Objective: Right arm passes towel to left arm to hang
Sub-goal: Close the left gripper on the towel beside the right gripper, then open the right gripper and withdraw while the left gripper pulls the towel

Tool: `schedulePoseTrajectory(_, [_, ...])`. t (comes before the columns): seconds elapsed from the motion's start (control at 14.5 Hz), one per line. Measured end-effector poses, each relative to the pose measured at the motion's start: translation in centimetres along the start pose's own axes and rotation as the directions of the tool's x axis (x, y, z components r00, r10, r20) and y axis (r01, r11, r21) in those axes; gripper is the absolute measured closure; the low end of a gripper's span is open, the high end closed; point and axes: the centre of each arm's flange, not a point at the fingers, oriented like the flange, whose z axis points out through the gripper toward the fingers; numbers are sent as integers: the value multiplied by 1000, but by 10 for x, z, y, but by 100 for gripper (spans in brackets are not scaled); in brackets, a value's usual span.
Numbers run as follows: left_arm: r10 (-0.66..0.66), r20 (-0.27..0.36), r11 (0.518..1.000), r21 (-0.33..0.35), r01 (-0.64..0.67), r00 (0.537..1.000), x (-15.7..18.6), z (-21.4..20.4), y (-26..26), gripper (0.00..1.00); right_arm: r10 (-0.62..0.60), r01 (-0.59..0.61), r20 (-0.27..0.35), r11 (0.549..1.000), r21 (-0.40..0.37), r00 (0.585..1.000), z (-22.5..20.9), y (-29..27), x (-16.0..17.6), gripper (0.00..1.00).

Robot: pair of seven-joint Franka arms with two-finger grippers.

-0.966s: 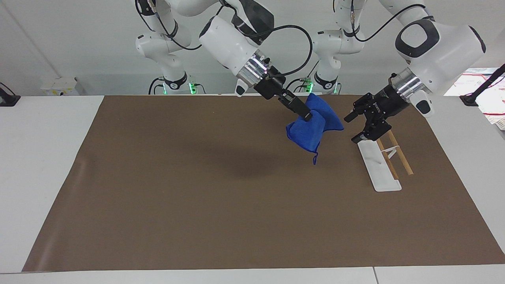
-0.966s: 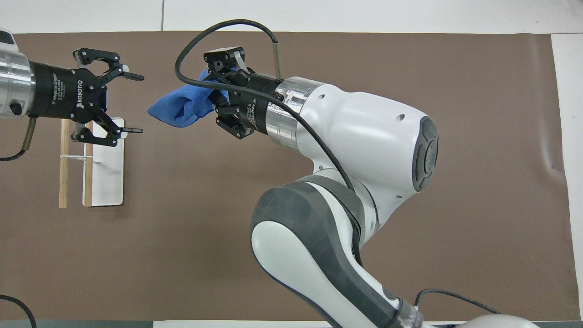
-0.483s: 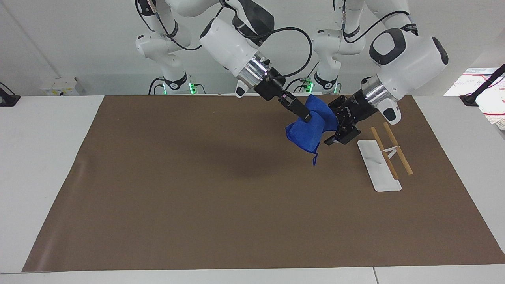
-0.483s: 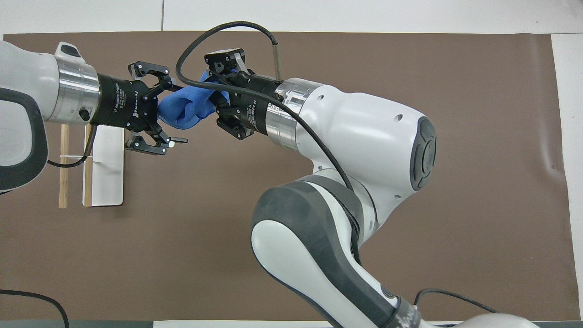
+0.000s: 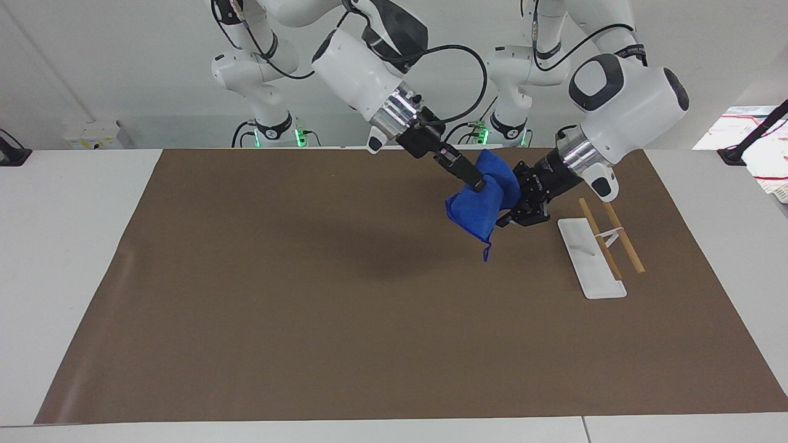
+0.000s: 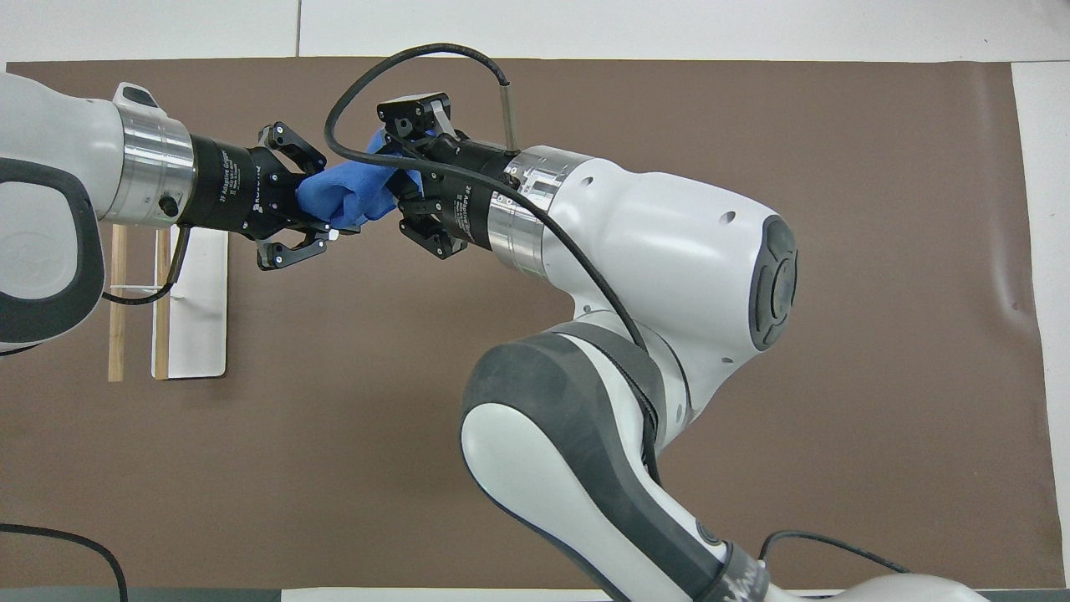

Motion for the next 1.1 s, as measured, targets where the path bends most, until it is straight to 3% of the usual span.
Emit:
schedulePoseTrajectory(0.21, [2,0,1000,-10,-2,1000,1,-5,1,98,0,0,0,1000,-1,1000,0,0,0,89])
schedulePoseTrajectory(0.41, [43,-8,999,-27,-43,999,1,-13,1,98,0,0,0,1000,-1,1000,0,0,0,89])
schedulePoseTrajectory(0.62, [151,-97,987,-33,-155,984,8,-24,2,98,-12,12,-1,1000,-3,1000,1,1,1,89])
schedulePoseTrajectory(0.76, [225,-147,972,-36,-232,963,14,-30,4,98,-57,57,-3,998,-7,998,2,3,2,74])
schedulePoseTrajectory(0.9, [301,-211,950,-17,-312,930,22,-35,6,98,-103,102,-11,995,-12,995,3,4,6,51])
schedulePoseTrajectory(1.1, [374,-342,923,43,-383,862,39,-43,8,98,-283,280,-77,959,-54,956,1,8,32,19])
